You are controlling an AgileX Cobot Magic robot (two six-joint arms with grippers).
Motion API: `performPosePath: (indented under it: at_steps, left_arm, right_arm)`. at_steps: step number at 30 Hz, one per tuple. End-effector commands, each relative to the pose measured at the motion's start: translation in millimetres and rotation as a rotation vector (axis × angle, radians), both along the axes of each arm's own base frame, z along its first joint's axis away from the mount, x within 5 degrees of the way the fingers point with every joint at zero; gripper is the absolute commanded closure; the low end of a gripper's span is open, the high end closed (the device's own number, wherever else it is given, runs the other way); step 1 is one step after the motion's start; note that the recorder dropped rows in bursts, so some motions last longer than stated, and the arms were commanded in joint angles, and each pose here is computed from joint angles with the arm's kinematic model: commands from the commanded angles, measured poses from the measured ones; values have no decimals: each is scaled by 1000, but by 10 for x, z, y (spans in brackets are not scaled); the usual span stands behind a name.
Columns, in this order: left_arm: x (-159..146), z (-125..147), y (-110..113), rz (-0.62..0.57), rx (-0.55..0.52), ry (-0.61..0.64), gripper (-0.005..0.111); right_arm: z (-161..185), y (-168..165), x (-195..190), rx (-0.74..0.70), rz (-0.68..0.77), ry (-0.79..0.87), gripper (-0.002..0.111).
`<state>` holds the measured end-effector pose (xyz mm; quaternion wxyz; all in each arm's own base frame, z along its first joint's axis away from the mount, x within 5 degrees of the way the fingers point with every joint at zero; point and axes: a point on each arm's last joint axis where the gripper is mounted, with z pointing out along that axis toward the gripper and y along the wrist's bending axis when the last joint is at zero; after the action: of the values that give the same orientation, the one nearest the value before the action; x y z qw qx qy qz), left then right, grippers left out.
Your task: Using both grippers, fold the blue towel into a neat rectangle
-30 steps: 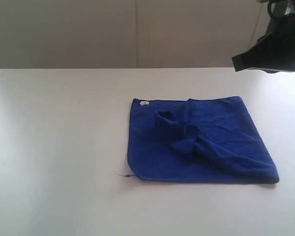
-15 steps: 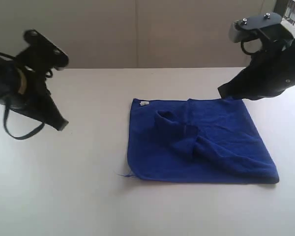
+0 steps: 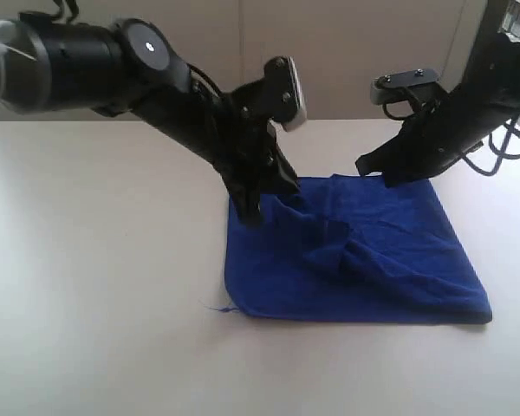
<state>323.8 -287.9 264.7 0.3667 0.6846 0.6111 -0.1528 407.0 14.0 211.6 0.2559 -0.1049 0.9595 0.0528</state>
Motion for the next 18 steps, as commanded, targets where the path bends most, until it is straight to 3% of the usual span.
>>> performPosePath:
  at_steps: [1, 3, 6, 18]
  left_arm:
    - [13, -217, -239, -84, 26, -143, 52]
    - [62, -313, -338, -66, 31, -234, 43]
    - [84, -447, -459, -37, 35, -297, 43]
    - [105, -819, -608, -20, 63, -261, 44]
  right_arm:
    - [-68, -100, 180, 8, -13, 48, 108]
    - [-132, -109, 252, 10, -12, 65, 108]
    - [-212, -110, 324, 11, -10, 78, 108]
    - [-322, -114, 389, 2, 3, 72, 108]
